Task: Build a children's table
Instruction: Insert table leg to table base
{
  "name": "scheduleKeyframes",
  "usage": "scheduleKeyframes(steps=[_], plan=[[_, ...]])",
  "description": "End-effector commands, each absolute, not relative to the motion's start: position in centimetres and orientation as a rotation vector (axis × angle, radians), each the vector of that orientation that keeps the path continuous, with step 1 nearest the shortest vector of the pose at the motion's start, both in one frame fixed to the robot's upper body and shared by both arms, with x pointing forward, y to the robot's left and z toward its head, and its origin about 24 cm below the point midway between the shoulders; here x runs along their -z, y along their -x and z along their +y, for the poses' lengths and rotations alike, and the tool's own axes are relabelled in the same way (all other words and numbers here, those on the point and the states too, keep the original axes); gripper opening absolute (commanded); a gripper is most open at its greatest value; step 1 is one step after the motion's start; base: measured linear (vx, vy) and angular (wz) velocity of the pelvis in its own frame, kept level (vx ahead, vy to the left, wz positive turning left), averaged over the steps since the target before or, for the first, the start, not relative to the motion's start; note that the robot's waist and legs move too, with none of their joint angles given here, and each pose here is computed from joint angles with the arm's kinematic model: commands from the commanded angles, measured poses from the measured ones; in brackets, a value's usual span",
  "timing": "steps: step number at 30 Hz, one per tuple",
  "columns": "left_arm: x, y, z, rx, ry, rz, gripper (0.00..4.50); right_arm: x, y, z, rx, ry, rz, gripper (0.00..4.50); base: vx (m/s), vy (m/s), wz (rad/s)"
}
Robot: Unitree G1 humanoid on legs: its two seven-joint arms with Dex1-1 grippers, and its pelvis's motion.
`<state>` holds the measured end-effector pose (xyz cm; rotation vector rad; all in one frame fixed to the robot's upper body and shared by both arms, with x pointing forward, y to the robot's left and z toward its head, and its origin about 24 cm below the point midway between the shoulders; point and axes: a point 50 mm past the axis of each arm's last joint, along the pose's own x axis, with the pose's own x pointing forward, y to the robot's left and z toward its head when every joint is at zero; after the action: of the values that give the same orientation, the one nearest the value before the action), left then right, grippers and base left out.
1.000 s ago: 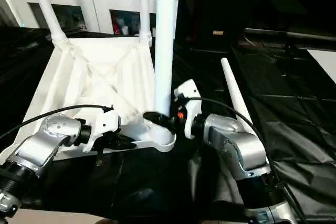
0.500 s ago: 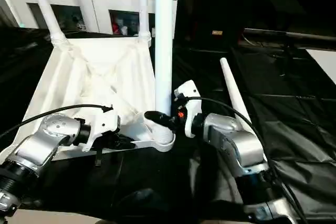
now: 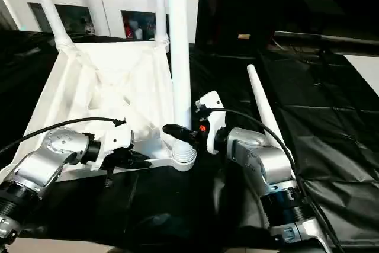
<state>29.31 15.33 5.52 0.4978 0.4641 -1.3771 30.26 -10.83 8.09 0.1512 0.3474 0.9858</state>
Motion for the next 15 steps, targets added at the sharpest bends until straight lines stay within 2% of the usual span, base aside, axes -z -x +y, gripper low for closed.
scheduleKeyframes(steps=[1, 7, 8, 10, 15], plan=[[-5.6, -29.4, 15.6, 1.38, -0.539, 0.489, 0.0, -7.3, -30.2, -11.3, -0.958, -0.181, 0.361, 1.86, 0.0, 0.0, 0.0], [-5.6, -29.7, 15.6, 1.371, -0.538, 0.485, 0.0, -7.0, -30.0, -12.0, -0.91, -0.238, 0.313, 1.86, 0.0, 0.0, 0.0], [-5.7, -29.8, 15.5, 1.366, -0.541, 0.482, 0.0, -6.3, -29.4, -12.5, -0.873, -0.29, 0.29, 1.86, 0.0, 0.0, 0.0], [-5.7, -30.0, 15.5, 1.362, -0.545, 0.478, 0.0, -5.5, -28.8, -12.8, -0.847, -0.317, 0.28, 1.86, 0.0, 0.0, 0.0], [-5.9, -30.3, 15.6, 1.354, -0.549, 0.471, 0.0, -3.8, -27.5, -12.8, -0.825, -0.292, 0.27, 1.85, 0.0, 0.0, 0.0]])
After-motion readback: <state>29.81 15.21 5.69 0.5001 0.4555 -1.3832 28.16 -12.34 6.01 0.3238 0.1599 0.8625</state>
